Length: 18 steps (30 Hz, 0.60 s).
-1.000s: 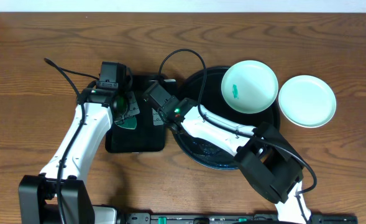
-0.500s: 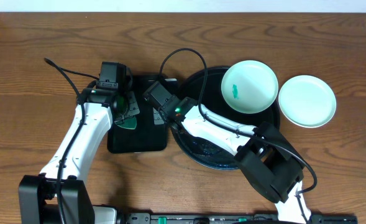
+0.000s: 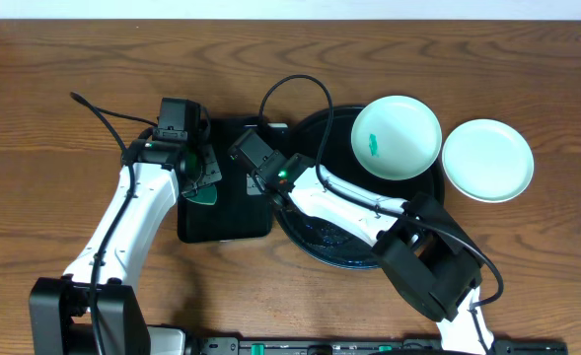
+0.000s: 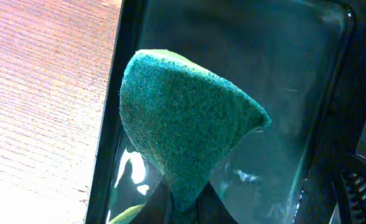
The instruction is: Clean dirty plates on tray and stack at the side
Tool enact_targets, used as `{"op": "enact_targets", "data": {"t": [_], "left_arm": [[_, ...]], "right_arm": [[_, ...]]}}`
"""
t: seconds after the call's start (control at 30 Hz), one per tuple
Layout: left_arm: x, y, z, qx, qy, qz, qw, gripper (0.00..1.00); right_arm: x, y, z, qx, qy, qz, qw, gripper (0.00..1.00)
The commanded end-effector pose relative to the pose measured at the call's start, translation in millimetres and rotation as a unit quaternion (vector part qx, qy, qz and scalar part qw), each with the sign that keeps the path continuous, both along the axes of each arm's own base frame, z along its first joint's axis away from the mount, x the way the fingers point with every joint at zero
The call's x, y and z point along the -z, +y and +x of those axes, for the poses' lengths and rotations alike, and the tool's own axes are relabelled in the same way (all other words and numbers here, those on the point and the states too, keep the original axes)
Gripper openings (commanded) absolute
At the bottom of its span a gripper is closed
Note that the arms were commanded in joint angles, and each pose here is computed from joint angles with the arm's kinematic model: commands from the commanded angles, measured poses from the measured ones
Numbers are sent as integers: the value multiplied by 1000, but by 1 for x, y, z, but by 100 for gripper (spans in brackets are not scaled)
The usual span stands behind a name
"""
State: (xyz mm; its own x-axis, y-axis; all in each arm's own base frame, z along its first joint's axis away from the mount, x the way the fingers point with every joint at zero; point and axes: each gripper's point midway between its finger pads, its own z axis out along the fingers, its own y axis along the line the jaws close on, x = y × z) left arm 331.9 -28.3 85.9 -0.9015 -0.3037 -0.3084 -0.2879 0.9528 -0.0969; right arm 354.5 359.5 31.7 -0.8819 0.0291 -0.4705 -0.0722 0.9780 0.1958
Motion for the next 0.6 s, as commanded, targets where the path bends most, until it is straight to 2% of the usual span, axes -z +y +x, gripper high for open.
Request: {"op": "enact_targets", "data": {"t": [0.0, 0.23, 0.27, 0.37, 0.4, 0.57], "left_arm": [[0, 0, -1, 6, -1, 3, 1000, 7], [0, 0, -1, 6, -1, 3, 1000, 7], [0, 0, -1, 6, -1, 3, 1000, 7], [0, 0, -1, 6, -1, 3, 1000, 7], [0, 0, -1, 6, -1, 3, 1000, 7], [0, 0, -1, 6, -1, 3, 1000, 7]], "right_arm": [[-14, -10, 10, 35, -17, 2, 999, 1], [-13, -12, 5, 39, -9, -1, 999, 1], [-13, -11, 4, 36, -7, 2, 999, 2], [-16, -9, 5, 28, -8, 7, 1000, 17], [-19, -8, 6, 23, -11, 8, 1000, 18], [-44, -3, 4, 5, -14, 36, 999, 20]]}}
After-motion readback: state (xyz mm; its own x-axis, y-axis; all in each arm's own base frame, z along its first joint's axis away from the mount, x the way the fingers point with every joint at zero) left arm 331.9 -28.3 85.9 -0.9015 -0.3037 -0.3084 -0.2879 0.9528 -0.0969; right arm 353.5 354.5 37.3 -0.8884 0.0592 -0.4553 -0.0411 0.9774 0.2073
